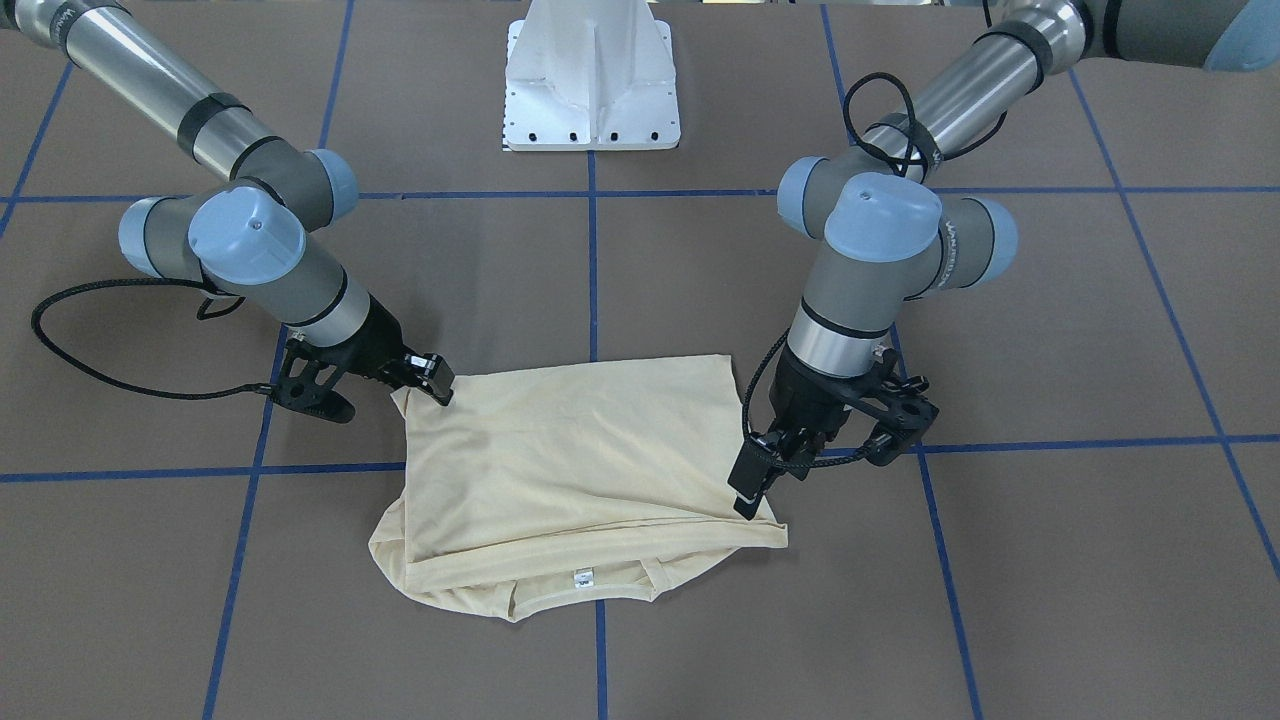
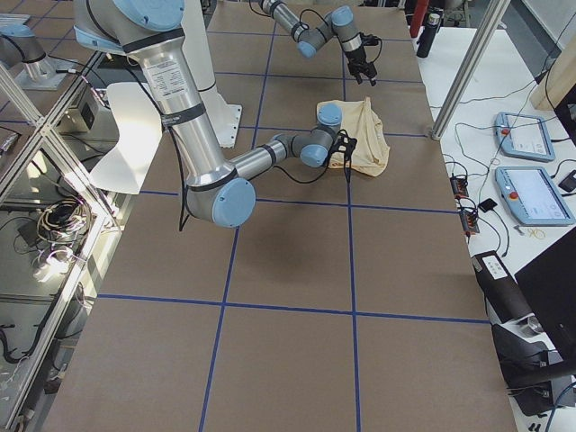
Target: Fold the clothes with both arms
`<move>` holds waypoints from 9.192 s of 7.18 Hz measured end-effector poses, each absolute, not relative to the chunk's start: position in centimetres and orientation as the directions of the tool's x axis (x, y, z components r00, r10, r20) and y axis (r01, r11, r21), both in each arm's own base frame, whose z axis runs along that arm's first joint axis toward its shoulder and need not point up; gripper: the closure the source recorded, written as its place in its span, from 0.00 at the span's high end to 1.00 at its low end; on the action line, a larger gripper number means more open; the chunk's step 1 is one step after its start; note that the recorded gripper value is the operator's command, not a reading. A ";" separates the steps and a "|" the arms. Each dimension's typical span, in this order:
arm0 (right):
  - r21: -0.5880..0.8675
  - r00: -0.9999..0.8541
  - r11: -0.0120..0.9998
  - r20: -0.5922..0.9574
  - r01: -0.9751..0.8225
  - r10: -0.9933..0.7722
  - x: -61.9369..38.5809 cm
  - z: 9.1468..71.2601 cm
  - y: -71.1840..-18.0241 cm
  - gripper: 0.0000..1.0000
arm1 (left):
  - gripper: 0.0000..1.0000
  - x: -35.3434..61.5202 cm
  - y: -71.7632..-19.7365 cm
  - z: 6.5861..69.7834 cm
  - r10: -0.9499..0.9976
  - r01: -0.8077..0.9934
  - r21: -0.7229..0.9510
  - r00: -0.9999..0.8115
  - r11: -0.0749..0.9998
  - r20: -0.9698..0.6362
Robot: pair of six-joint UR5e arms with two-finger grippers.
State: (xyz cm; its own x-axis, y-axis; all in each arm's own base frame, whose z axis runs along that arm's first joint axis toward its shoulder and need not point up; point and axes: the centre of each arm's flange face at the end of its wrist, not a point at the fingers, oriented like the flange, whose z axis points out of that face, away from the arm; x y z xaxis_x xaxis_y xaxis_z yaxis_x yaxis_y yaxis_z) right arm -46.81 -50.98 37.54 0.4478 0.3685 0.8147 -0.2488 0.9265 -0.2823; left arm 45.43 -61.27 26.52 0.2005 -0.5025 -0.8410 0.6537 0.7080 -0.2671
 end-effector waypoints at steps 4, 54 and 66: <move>-0.344 0.408 0.926 0.831 -0.157 0.378 -46.4 34.5 -48.5 0.00 | 0.98 45.3 -61.3 26.6 -0.502 0.655 -0.265 0.201 0.707 -0.841; -0.428 0.225 0.893 0.865 -0.136 0.449 -43.6 23.7 -43.3 1.00 | 0.00 49.8 -42.6 34.7 -0.480 0.503 -0.278 0.333 0.818 -0.812; -0.397 0.220 0.893 0.871 -0.212 0.439 -40.3 25.7 -46.2 1.00 | 0.00 52.5 -59.9 29.9 -0.539 0.646 -0.288 0.228 0.707 -0.811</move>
